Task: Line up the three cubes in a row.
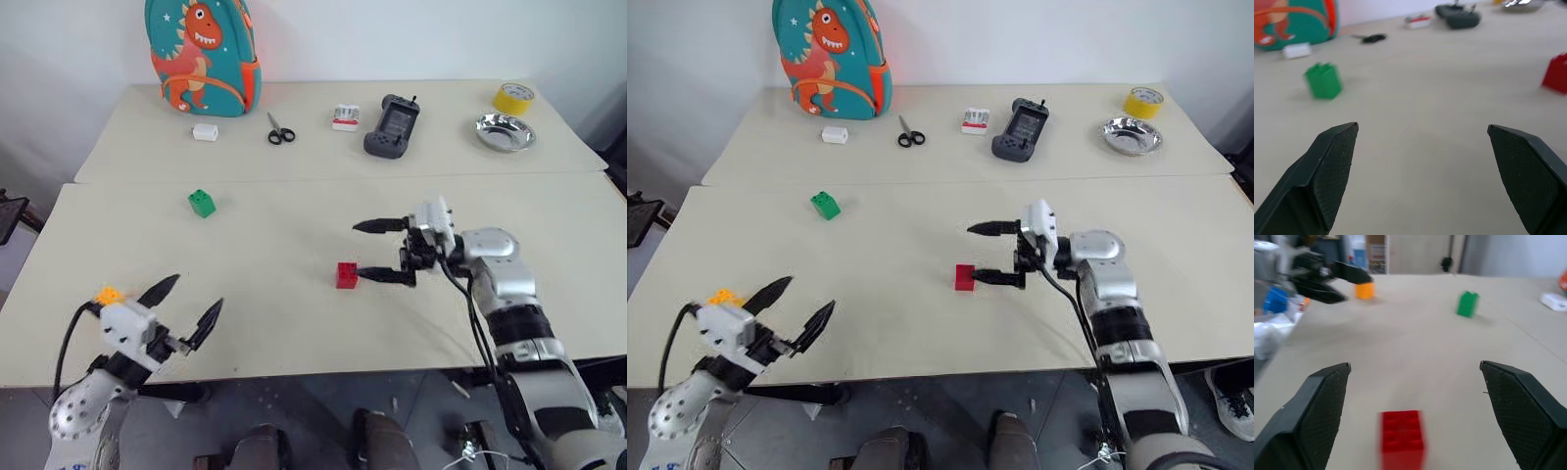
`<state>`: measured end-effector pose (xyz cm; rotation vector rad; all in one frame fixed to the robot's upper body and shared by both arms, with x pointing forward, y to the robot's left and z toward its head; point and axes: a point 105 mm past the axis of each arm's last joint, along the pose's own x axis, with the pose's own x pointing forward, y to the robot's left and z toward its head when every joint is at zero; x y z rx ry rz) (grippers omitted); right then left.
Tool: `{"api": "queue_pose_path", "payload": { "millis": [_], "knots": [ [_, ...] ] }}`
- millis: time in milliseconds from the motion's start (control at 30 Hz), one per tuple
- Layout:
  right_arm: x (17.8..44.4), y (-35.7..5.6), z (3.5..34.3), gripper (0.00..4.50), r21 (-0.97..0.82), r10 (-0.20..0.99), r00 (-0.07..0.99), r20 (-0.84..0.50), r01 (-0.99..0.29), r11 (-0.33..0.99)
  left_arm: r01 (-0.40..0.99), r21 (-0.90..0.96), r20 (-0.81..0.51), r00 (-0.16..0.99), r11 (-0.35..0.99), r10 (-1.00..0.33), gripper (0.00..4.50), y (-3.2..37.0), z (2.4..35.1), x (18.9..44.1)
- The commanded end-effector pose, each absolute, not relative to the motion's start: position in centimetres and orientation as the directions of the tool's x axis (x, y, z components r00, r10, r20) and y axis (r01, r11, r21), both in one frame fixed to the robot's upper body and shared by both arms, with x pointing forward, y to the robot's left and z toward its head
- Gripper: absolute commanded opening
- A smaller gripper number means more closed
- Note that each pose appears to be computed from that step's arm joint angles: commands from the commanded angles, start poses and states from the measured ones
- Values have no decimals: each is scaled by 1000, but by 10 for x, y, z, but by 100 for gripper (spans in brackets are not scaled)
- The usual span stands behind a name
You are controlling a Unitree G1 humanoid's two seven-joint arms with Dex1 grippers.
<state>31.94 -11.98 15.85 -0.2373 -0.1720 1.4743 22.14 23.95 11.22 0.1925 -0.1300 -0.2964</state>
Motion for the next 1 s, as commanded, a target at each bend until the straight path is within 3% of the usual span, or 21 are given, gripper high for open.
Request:
{"api": "queue_pose_path", "payload": {
  "millis": [33,100,233,333,467,667,800,1000],
  "knots": [
    [307,-126,176,446,-252,983,125,137,-955,156,78,169,166,980,983,-106,450,263,119,203],
    [304,-128,177,446,-239,965,162,208,-948,210,24,116,182,982,993,-44,450,266,118,200],
    [305,-136,173,446,-254,918,269,291,-903,346,53,64,204,977,997,-65,450,255,122,210],
    [308,-147,168,446,-270,871,367,326,-847,458,152,124,230,957,981,-178,450,238,137,250],
    [310,-153,168,446,-283,846,415,336,-812,510,120,100,227,964,988,-140,450,241,151,308],
    [303,-144,165,446,-304,869,394,300,-824,478,66,89,142,987,994,-78,450,244,170,392],
    [298,-141,166,446,-295,865,397,307,-824,483,12,58,122,992,998,-19,450,241,180,428],
    [292,-139,161,446,-269,864,408,295,-832,485,1,65,118,993,998,-9,450,227,184,450]
  ]
}}
